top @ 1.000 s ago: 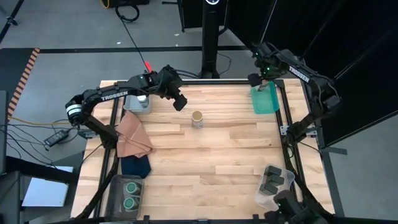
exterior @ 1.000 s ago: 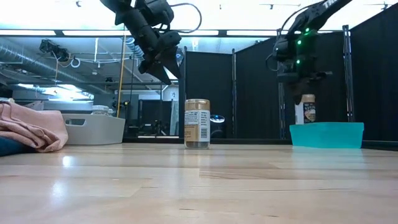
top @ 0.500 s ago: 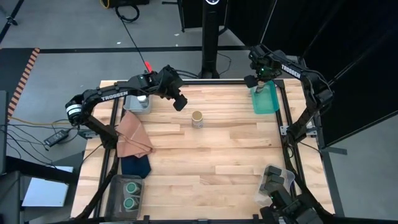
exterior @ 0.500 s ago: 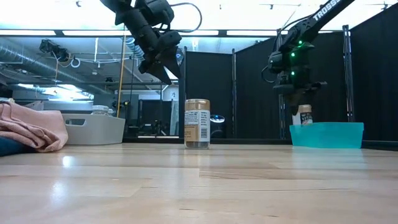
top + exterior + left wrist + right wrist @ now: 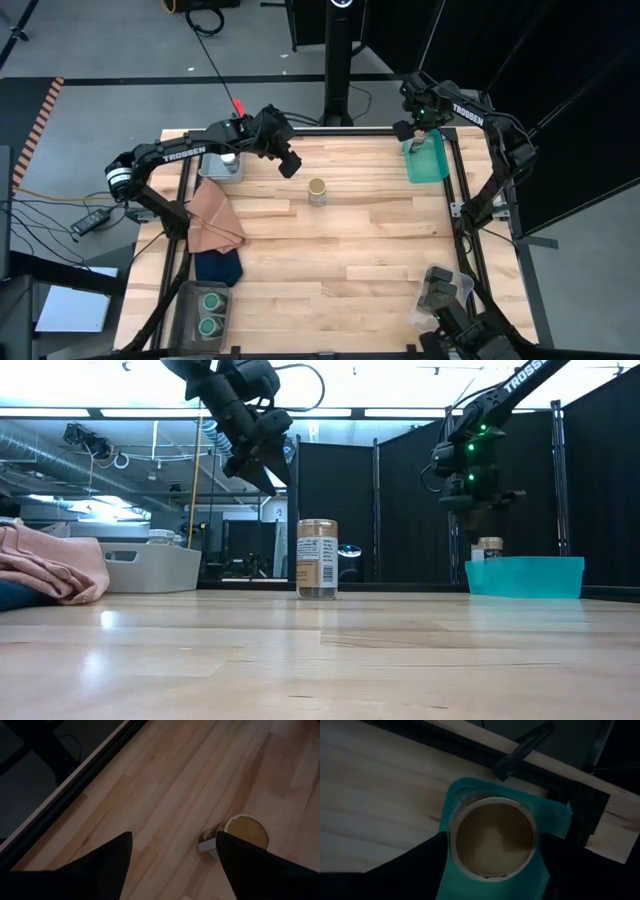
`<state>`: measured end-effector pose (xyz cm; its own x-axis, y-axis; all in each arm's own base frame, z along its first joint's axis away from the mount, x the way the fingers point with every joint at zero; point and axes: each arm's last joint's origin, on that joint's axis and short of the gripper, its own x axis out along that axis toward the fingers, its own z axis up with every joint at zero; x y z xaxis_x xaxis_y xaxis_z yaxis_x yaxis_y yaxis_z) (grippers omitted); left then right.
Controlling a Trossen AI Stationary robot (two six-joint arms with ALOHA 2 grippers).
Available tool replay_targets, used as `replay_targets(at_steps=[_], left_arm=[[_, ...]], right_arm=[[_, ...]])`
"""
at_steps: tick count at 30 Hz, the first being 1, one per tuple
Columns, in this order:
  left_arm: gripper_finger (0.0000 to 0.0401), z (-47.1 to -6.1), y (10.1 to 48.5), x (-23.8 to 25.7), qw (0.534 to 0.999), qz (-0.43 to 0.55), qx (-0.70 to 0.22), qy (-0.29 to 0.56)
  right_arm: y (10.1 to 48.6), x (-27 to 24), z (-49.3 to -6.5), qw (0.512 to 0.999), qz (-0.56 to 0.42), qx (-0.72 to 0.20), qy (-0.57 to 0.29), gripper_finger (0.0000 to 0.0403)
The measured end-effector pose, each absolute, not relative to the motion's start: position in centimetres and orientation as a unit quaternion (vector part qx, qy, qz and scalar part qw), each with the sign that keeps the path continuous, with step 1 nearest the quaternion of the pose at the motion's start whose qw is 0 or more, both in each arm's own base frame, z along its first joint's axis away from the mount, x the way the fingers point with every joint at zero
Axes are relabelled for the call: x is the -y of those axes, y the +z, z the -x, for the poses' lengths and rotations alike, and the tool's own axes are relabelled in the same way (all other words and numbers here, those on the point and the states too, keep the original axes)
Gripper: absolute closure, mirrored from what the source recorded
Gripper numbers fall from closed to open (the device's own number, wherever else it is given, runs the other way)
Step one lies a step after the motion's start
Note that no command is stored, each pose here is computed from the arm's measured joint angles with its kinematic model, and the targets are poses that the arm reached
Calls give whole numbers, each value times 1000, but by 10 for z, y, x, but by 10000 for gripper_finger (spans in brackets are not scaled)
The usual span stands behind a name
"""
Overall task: Sort spices by type
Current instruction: Put the golden spice bottle into the blue transparent bin
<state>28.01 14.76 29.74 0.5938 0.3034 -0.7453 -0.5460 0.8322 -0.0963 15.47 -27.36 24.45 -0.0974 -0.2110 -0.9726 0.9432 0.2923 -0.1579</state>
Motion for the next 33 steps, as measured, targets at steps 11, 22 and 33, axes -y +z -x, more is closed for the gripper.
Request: replay_targets(at_steps=[11, 22, 33], left_arm=[[107, -281, 299, -148, 882, 158, -372, 242], [107, -279, 296, -147, 876, 152, -391, 237], [107, -268, 289, -148, 847, 169, -442, 243]], right_arm=[[324, 267, -156, 675, -284, -463, -499, 88], [359, 189, -262, 870, -140, -386, -273, 74], [352, 114, -320, 931, -8, -329, -155, 71]])
